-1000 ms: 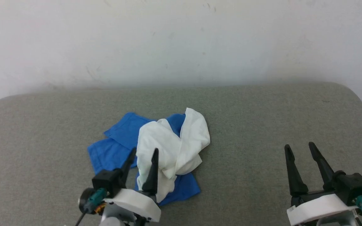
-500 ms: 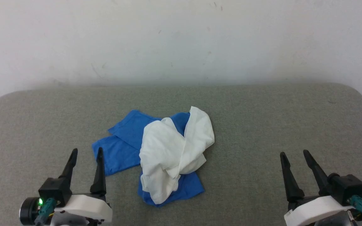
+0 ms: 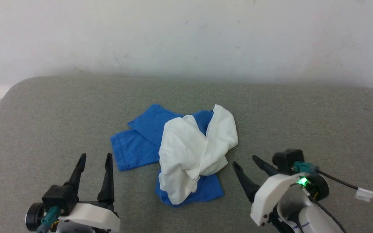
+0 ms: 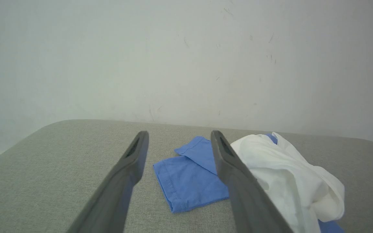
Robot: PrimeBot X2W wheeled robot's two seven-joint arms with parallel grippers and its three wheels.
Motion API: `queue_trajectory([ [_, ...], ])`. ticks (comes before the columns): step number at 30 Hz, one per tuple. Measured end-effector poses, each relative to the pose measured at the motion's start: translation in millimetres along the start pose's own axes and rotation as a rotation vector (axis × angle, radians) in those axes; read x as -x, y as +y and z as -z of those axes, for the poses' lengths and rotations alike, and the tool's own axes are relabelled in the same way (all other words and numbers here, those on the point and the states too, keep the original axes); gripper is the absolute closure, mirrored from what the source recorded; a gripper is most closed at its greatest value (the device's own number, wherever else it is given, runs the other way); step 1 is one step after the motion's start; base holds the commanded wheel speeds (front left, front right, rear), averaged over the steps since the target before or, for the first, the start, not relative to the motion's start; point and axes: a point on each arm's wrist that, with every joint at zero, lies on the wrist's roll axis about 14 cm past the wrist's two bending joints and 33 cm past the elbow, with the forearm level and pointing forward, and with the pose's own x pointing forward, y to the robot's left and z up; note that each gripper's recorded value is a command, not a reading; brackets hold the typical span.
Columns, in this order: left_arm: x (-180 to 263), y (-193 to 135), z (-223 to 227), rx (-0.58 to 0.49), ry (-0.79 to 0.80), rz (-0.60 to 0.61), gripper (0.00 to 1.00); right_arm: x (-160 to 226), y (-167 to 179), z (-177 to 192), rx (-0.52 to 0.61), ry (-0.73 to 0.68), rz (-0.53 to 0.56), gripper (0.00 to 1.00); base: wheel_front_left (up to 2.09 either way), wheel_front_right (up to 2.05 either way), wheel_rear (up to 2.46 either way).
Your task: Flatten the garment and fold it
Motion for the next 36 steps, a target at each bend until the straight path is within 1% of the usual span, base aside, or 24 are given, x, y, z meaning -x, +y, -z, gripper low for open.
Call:
queue_trajectory([
  [5,3,0,3,0.023,0.008,-0.01,0.0,-27,38,8,0.002,0.11,-0.134,0.0,0.0,0.0,0.0],
  [7,3,0,4,0.032,0.01,-0.013,0.0,-37,47,8,0.028,0.14,-0.168,0.0,0.0,0.0,0.0],
  [9,2,0,4,0.037,0.012,-0.016,0.0,-45,57,9,0.03,0.169,-0.204,0.0,0.0,0.0,0.0],
  [12,0,-2,6,0.044,0.017,-0.009,0.0,-56,64,20,0.072,0.243,-0.23,0.0,0.0,0.0,0.0],
  [15,-2,-3,7,0.048,0.018,-0.006,0.0,-63,59,34,0.111,0.326,-0.223,0.0,0.0,0.0,0.0],
  [17,-3,-2,6,0.052,0.013,-0.007,0.0,-66,55,42,0.13,0.365,-0.211,0.8,0.0,0.0,0.0],
  [18,-3,-2,5,0.054,0.01,-0.009,0.0,-66,53,46,0.134,0.384,-0.208,1.0,0.0,0.0,0.0],
  [21,-4,-2,4,0.054,0.008,-0.007,0.0,-67,49,53,0.133,0.41,-0.197,1.0,0.0,0.0,0.0],
  [23,-4,-2,3,0.054,0.003,-0.008,0.0,-68,43,50,0.121,0.39,-0.178,1.0,0.0,0.0,0.0],
  [25,-5,-2,1,0.051,-0.003,-0.009,0.0,-70,36,39,0.098,0.338,-0.152,1.0,0.0,0.0,0.0],
  [28,-6,-4,-1,0.053,-0.013,-0.008,0.0,-72,15,9,0.053,0.198,-0.088,1.0,0.0,0.0,0.0],
  [30,-7,-5,-2,0.054,-0.018,-0.006,0.0,-67,-4,-10,0.017,0.101,-0.031,1.0,0.0,0.0,0.0],
  [32,-6,-7,-1,0.059,-0.015,-0.003,0.0,-55,-28,-16,-0.016,0.043,0.044,1.0,0.0,0.0,0.0],
  [36,-8,-15,0,0.067,-0.016,0.013,0.0,-10,-85,3,-0.084,0.016,0.233,1.0,0.0,0.0,0.0],
])
